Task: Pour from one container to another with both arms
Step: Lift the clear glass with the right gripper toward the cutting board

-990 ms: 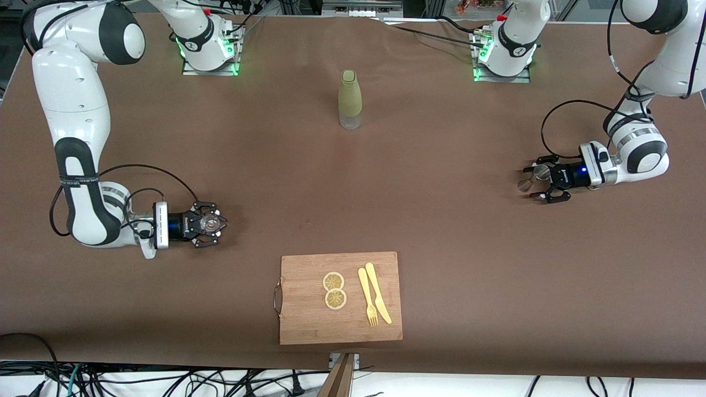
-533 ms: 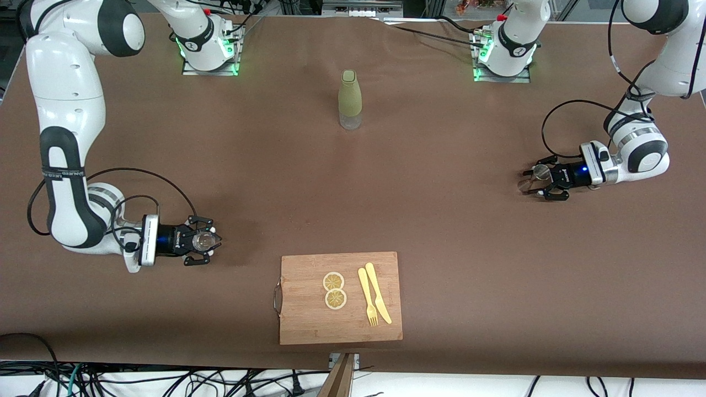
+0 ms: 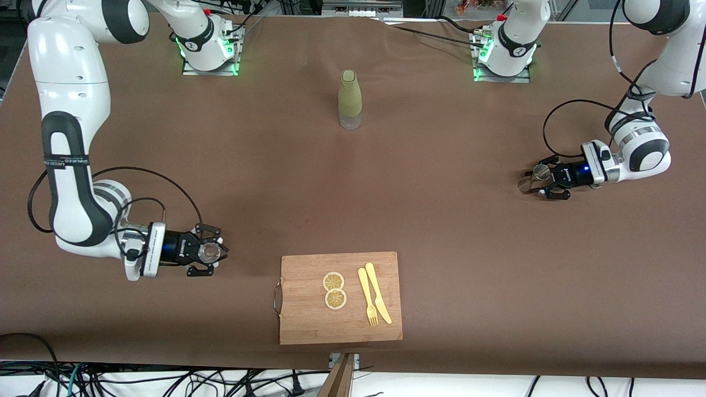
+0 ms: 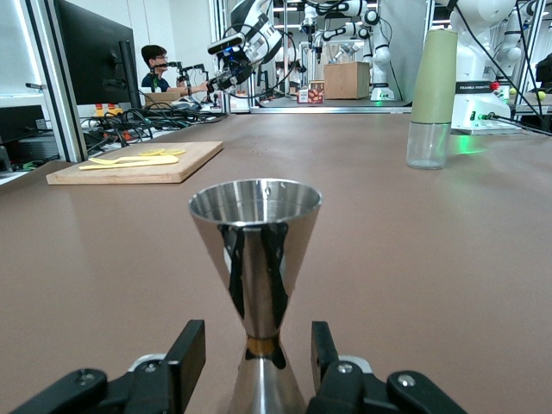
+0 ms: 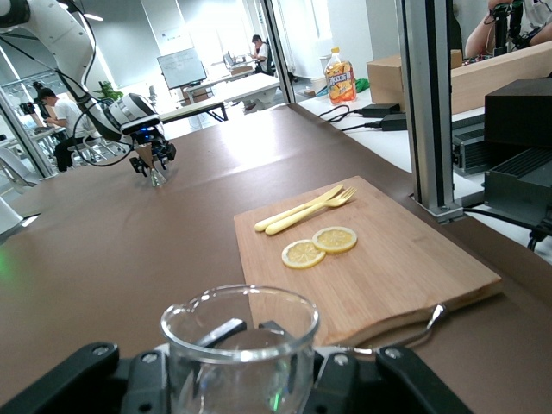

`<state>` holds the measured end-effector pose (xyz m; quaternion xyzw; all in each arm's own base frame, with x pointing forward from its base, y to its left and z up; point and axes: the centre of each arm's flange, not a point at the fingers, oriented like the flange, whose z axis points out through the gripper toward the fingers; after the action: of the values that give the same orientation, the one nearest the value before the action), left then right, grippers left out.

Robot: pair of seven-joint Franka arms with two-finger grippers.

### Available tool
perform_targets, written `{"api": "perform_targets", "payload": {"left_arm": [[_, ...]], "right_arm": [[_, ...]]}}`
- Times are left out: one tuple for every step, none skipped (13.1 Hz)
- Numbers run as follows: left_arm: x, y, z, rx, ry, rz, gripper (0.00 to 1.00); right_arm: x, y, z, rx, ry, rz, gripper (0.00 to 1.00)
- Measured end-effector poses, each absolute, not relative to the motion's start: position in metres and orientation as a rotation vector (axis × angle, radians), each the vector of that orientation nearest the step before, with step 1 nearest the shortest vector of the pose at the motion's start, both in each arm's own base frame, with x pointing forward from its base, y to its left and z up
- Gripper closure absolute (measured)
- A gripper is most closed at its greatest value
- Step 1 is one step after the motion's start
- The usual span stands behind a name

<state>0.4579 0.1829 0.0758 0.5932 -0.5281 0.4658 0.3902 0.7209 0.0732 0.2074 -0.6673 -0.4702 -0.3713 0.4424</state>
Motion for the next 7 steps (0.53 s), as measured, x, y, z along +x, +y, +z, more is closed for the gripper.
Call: {"api": "perform_targets", "payload": {"left_arm": [[0.457, 0.185, 0.076, 1.512, -1.340, 1.185, 0.42], [0.457, 0.186, 0.076, 1.512, -1.339, 1.186, 0.43], [0.457, 0.185, 0.076, 1.510, -1.339, 1.187, 0.44], [0.457, 0.185, 0.076, 1.507, -1.338, 1.188, 0.46], [0.457, 0.185, 0.076, 1.505, -1.338, 1.190, 0.48], [0.457, 0.185, 0.076, 1.504, -1.338, 1.190, 0.48], [0.457, 0.185, 0.077, 1.503, -1.338, 1.191, 0.49]], "right_arm": [[0.722, 0.088, 0.211, -1.651, -1.171, -0.927, 0.85], [0.721, 0.102, 0.215, -1.640, -1.172, -0.928, 0.85], [0.720, 0.114, 0.217, -1.631, -1.171, -0.922, 0.85], [0.719, 0.123, 0.219, -1.626, -1.166, -0.911, 0.85], [0.718, 0.130, 0.220, -1.623, -1.162, -0.899, 0.85], [0.717, 0.136, 0.220, -1.620, -1.159, -0.890, 0.85], [0.716, 0.142, 0.220, -1.612, -1.158, -0.884, 0.85]]}}
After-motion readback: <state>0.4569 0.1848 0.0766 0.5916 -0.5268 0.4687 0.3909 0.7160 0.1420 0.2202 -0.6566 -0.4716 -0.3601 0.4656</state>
